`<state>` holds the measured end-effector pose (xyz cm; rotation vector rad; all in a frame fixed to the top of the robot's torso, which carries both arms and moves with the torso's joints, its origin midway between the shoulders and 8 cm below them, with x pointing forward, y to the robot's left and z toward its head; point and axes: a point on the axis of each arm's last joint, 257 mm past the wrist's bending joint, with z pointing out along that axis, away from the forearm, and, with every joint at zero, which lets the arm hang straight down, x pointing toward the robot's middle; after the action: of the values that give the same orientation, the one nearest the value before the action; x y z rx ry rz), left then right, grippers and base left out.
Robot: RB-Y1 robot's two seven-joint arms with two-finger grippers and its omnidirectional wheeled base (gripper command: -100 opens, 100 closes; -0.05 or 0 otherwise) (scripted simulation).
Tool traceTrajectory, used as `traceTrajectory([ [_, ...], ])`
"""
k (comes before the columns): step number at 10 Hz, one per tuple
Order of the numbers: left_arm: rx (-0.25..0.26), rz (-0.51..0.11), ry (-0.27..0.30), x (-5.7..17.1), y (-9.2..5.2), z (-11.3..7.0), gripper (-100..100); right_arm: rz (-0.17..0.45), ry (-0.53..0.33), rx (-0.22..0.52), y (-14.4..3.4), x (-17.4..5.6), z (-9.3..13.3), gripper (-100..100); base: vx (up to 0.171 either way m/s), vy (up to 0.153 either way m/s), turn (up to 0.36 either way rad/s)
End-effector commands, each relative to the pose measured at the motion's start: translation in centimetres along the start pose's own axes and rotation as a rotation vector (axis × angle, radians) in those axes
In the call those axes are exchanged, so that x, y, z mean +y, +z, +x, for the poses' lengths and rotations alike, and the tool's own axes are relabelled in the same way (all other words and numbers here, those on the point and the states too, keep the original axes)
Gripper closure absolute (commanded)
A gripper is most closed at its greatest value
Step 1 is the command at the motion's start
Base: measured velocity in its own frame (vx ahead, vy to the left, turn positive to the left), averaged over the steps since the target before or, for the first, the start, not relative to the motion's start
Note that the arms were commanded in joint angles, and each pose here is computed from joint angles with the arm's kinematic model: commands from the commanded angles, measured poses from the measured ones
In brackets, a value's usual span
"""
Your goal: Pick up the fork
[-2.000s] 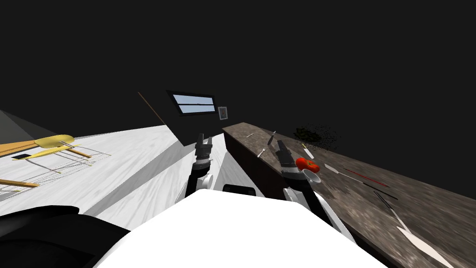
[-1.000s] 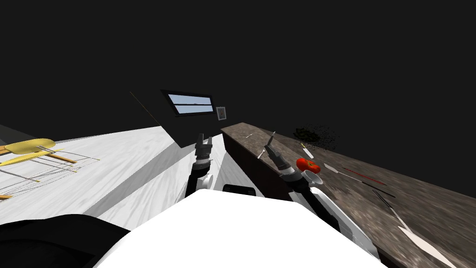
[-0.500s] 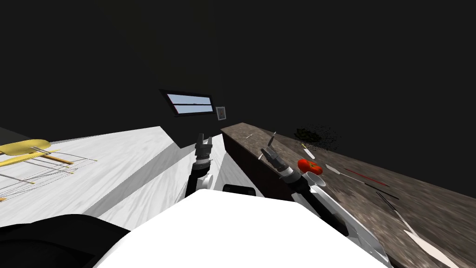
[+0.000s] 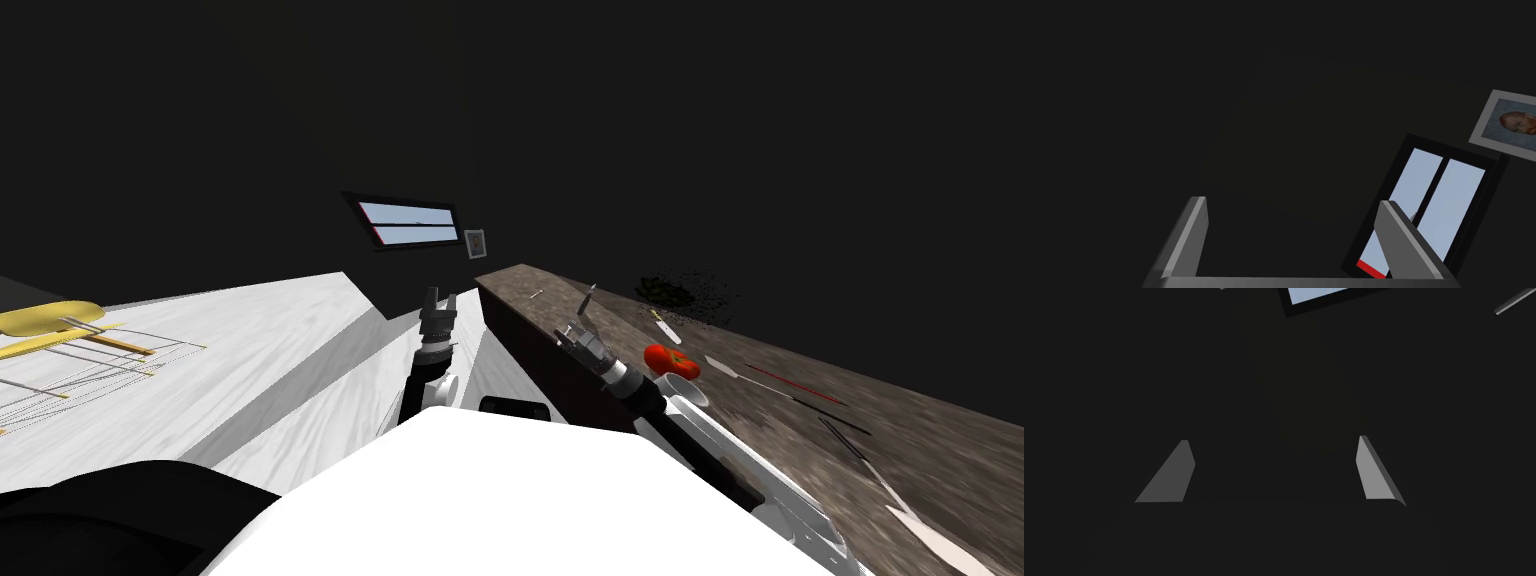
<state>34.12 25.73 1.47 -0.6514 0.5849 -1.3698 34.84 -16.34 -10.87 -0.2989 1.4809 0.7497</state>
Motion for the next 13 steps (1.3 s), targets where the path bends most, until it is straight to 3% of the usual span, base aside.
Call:
traceTrajectory([
  [1, 0.000, 0.000, 0.000, 0.0, 0.0, 0.0, 0, -0.010, -0.023, 0.026, -0.2, 0.0, 0.4, -100, 0.017, 0.009, 0.000],
  [4, 0.000, 0.000, 0.000, 0.0, 0.0, 0.0, 0, -0.066, -0.166, 0.146, -0.9, 0.7, 3.4, -100, 0.033, 0.023, 0.016],
  [12, 0.000, 0.000, 0.000, 0.0, 0.0, 0.0, 0, -0.169, -0.380, 0.354, -3.5, 0.3, 7.5, -100, 0.028, 0.018, 0.018],
  [13, 0.000, 0.000, 0.000, 0.0, 0.0, 0.0, 0, -0.198, -0.438, 0.404, -4.3, 0.2, 8.8, -100, 0.032, 0.021, 0.050],
])
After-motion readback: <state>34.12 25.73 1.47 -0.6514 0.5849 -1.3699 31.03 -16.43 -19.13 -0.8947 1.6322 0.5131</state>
